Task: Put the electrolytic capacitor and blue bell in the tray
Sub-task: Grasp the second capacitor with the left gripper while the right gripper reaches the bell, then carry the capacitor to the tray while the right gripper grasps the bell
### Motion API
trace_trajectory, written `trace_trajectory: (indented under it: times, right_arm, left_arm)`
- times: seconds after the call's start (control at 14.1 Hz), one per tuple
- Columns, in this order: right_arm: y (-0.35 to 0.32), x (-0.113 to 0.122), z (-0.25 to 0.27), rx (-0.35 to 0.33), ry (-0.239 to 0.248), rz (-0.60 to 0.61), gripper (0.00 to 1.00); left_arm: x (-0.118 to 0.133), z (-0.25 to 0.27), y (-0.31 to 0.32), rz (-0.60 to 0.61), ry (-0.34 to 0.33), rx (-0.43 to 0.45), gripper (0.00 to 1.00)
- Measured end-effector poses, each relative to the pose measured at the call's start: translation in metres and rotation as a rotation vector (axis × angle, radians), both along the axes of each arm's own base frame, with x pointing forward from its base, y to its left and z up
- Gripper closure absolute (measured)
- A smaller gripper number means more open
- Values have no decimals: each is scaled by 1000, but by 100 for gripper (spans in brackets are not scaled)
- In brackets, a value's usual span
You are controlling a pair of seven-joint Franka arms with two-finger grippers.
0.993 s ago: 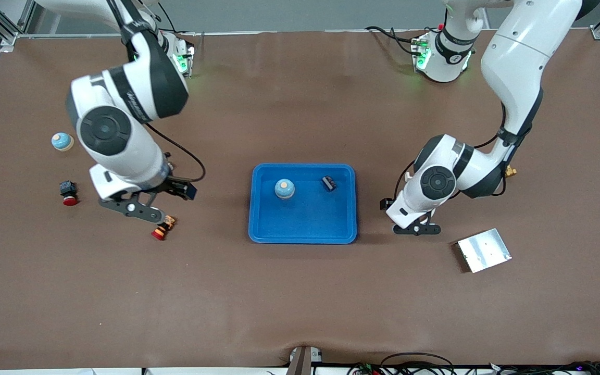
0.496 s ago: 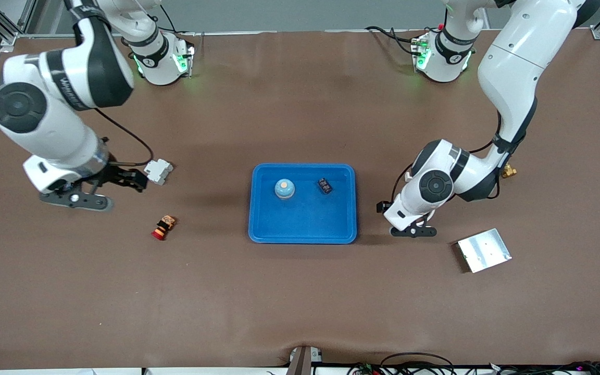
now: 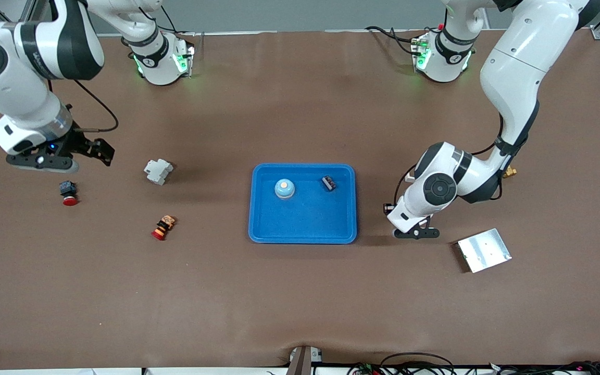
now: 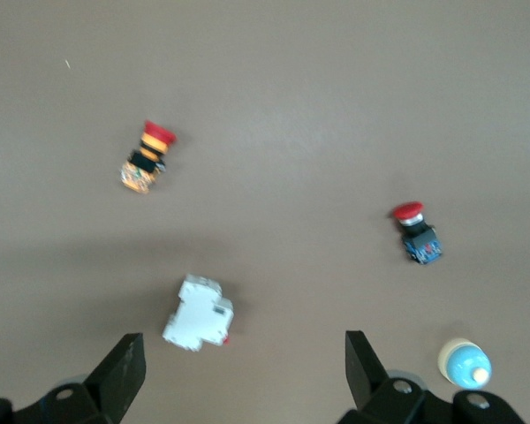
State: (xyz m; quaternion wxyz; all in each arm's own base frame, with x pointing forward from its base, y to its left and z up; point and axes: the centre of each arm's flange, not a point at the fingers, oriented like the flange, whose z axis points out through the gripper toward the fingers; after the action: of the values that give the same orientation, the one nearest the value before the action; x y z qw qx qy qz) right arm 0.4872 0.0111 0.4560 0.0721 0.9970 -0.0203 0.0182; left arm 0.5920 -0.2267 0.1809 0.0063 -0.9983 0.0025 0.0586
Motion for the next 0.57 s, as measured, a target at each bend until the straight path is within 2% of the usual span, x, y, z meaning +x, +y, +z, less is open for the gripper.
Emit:
trace_trajectory:
  times: [0.07, 0.28, 0.57]
  right_arm:
    - [-10, -11, -1, -1, 8, 11, 0]
    - [-66, -33, -9, 23, 34, 67, 0]
    - [-156, -65, -40, 80, 24, 113, 0]
  left_arm:
    - [0, 0, 0, 1, 0, 0, 70]
    - [2, 1, 1, 19, -4, 0, 70]
    - [7, 10, 0, 70, -22, 0, 70]
